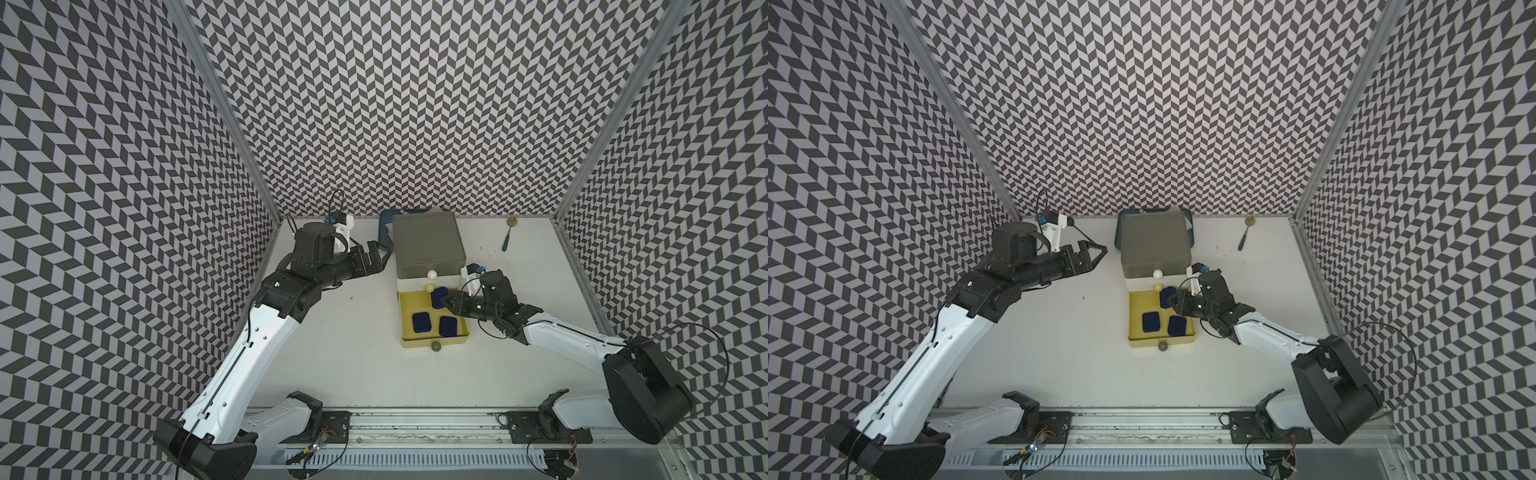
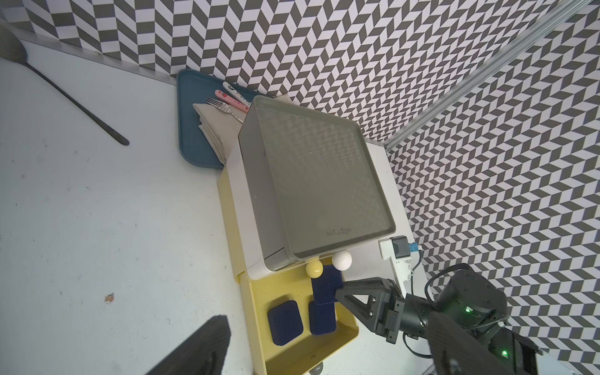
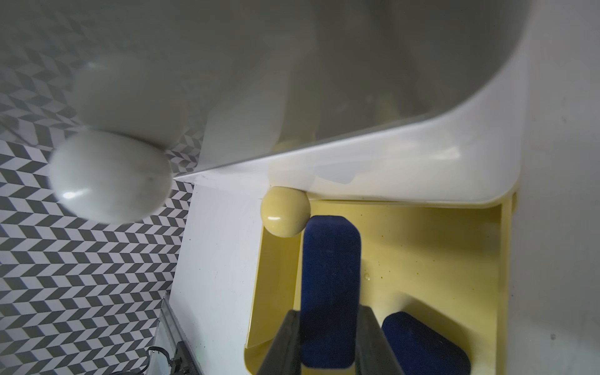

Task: Place the brooch boxes into the drawer by color
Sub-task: Place the brooch box in the drawer.

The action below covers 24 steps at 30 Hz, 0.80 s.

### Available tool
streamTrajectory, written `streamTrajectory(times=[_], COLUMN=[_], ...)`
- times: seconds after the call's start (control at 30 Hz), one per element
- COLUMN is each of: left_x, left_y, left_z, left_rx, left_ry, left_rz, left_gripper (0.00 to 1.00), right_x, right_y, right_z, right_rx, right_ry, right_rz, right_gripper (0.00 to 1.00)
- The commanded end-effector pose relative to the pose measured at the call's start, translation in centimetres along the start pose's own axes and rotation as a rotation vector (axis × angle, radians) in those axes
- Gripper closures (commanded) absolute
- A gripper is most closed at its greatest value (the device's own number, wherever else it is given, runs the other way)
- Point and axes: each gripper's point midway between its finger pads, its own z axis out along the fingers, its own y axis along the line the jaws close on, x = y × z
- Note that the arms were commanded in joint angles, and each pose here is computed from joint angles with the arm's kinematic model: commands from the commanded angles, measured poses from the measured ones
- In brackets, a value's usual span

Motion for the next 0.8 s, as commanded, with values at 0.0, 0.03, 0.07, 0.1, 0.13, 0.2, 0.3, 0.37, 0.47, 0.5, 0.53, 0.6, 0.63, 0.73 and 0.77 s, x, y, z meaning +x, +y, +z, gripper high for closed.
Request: streamTrajectory(times=[0.0, 0.03, 0.07, 0.1, 0.13, 0.2, 0.3, 0.37, 0.47, 0.5, 0.53, 0.6, 0.63, 0.73, 0.77], left_x=[-0.2, -0.2, -0.2, -0.2, -0.2, -0.2, -0.2, -0.2, -0.2, -0.2, -0.1, -0.1, -0.2, -0.1, -0.1], left_y=[0.0, 0.0, 0.0, 0.0, 0.0, 0.0, 0.0, 0.1, 0.1, 0.1, 0.1, 0.1, 0.1, 0.1, 0.2], left_z=[-0.4, -0.4, -0.3, -0.2, -0.2, -0.1, -0.2, -0.2, -0.1, -0.1, -0.1, -0.1, -0.1, -0.2, -0.2], left_rx=[-0.002, -0.001, 0.0, 0.003, 0.001, 0.004, 0.003, 0.0, -0.002, -0.001, -0.001, 0.0, -0.001, -0.002, -0.002], left_ry=[-0.012, -0.01, -0.01, -0.009, -0.008, -0.006, -0.007, -0.005, -0.005, -0.004, -0.003, -0.002, -0.003, -0.003, -0.002], left_rz=[0.019, 0.019, 0.019, 0.019, 0.017, 0.018, 0.021, 0.02, 0.024, 0.024, 0.024, 0.024, 0.025, 0.025, 0.026], left_gripper=[0.0, 0.0, 0.0, 0.0, 0.0, 0.0, 0.0, 0.0, 0.0, 0.0, 0.0, 0.0, 0.0, 0.0, 0.0], right_x=[-0.2, -0.2, 0.0, 0.0, 0.1, 0.3, 0.4, 0.5, 0.5, 0.8, 0.9, 0.9, 0.9, 1.0, 1.1], right_y=[-0.1, -0.2, -0.2, -0.2, -0.2, -0.3, -0.5, -0.6, -0.7, -0.4, -0.5, -0.7, -0.8, -1.1, -1.2], right_z=[0.6, 0.8, 1.0, 1.1, 1.3, 1.7, 2.1, 2.3, 2.6, 2.7, 2.8, 3.0, 3.1, 3.3, 3.3], right_rx=[-0.015, -0.014, -0.014, -0.013, -0.013, -0.011, -0.01, -0.008, -0.007, -0.028, -0.025, -0.02, -0.016, -0.005, -0.002], right_ry=[-0.027, -0.023, -0.019, -0.017, -0.012, -0.004, 0.0, 0.001, 0.004, 0.028, 0.03, 0.033, 0.033, 0.037, 0.037], right_rz=[-0.013, -0.013, -0.014, -0.014, -0.015, -0.015, -0.015, -0.014, -0.013, 0.038, 0.041, 0.041, 0.043, 0.044, 0.042], right_gripper=[0.83, 0.83, 0.83, 0.83, 0.83, 0.83, 0.83, 0.83, 0.83, 0.84, 0.84, 0.82, 0.81, 0.76, 0.76])
